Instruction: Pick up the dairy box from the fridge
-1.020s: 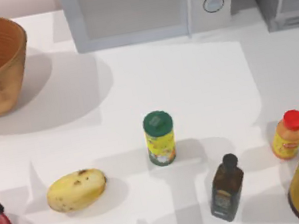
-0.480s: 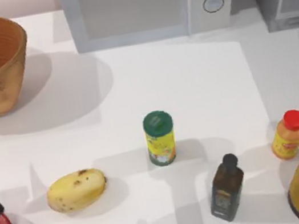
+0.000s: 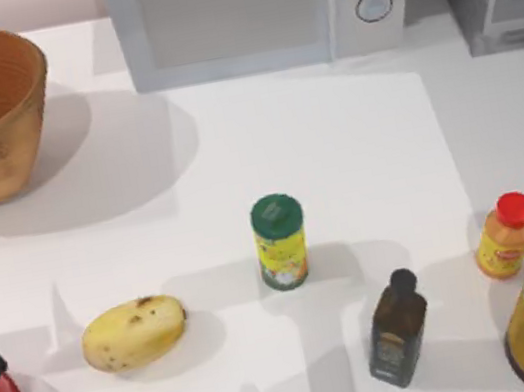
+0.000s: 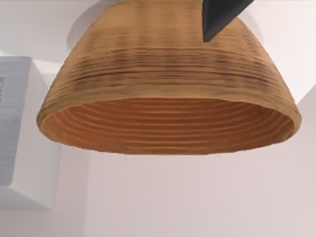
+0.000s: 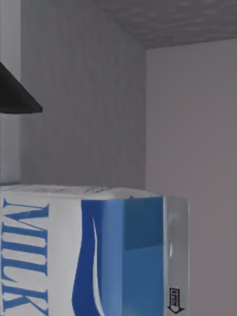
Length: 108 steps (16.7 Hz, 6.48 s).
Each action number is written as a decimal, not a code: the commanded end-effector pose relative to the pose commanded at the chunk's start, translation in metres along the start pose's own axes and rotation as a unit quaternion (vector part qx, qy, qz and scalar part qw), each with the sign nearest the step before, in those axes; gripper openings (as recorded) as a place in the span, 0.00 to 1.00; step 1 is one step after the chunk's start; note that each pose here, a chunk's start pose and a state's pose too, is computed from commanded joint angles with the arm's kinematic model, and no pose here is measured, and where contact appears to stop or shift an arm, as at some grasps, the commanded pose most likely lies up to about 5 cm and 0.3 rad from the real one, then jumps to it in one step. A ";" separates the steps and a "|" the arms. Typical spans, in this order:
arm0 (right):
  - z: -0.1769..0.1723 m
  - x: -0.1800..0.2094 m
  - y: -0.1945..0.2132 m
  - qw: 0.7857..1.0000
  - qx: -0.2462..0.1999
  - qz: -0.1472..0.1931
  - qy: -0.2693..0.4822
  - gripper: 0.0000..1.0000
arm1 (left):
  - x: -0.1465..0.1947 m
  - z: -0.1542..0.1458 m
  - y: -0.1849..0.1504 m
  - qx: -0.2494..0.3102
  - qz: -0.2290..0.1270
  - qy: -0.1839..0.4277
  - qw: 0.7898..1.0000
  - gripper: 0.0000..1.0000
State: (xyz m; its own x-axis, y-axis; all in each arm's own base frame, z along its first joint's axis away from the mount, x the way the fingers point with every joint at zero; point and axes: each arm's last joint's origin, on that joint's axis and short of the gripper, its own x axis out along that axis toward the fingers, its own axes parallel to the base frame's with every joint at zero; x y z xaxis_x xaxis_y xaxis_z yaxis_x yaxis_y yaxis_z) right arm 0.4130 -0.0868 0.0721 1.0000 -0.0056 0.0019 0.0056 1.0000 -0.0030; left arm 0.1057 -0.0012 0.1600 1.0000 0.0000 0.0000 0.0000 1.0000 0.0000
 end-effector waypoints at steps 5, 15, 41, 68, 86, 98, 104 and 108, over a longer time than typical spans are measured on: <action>-0.002 0.034 -0.002 1.000 -0.001 -0.002 -0.001 1.00 | 0.000 0.000 0.000 0.000 0.000 0.000 1.000 1.00; -0.001 0.060 -0.002 1.000 0.000 -0.002 0.001 0.85 | 0.000 0.000 0.000 0.000 0.000 0.000 1.000 1.00; 0.041 0.060 -0.003 1.000 -0.001 -0.003 0.001 0.00 | 0.000 0.000 0.000 0.000 0.000 0.000 1.000 1.00; 0.067 -0.048 0.005 1.000 -0.001 -0.003 0.001 0.00 | 0.000 0.000 0.000 0.000 0.000 0.000 1.000 1.00; 0.122 -0.292 0.080 1.000 0.000 0.002 -0.011 0.00 | 0.000 0.000 0.000 0.000 0.000 0.000 1.000 1.00; 0.089 -0.308 0.083 1.000 0.002 0.002 0.001 0.00 | 0.000 0.000 0.000 0.000 0.000 0.000 1.000 1.00; 0.107 -0.297 0.085 1.000 0.001 0.030 0.003 0.00 | 0.000 0.000 0.000 0.000 0.000 0.000 1.000 1.00; 0.129 -0.277 0.089 0.998 0.000 0.068 -0.001 0.00 | 0.000 0.000 0.000 0.000 0.000 0.000 1.000 1.00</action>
State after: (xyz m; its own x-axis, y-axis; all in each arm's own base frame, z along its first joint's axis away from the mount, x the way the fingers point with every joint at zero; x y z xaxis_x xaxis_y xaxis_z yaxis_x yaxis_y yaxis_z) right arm 0.1366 0.0040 0.2007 0.9914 0.1305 0.0032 -0.1305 0.9914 -0.0028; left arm 0.1057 -0.0012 0.1600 1.0000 0.0000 0.0000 0.0000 1.0000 0.0000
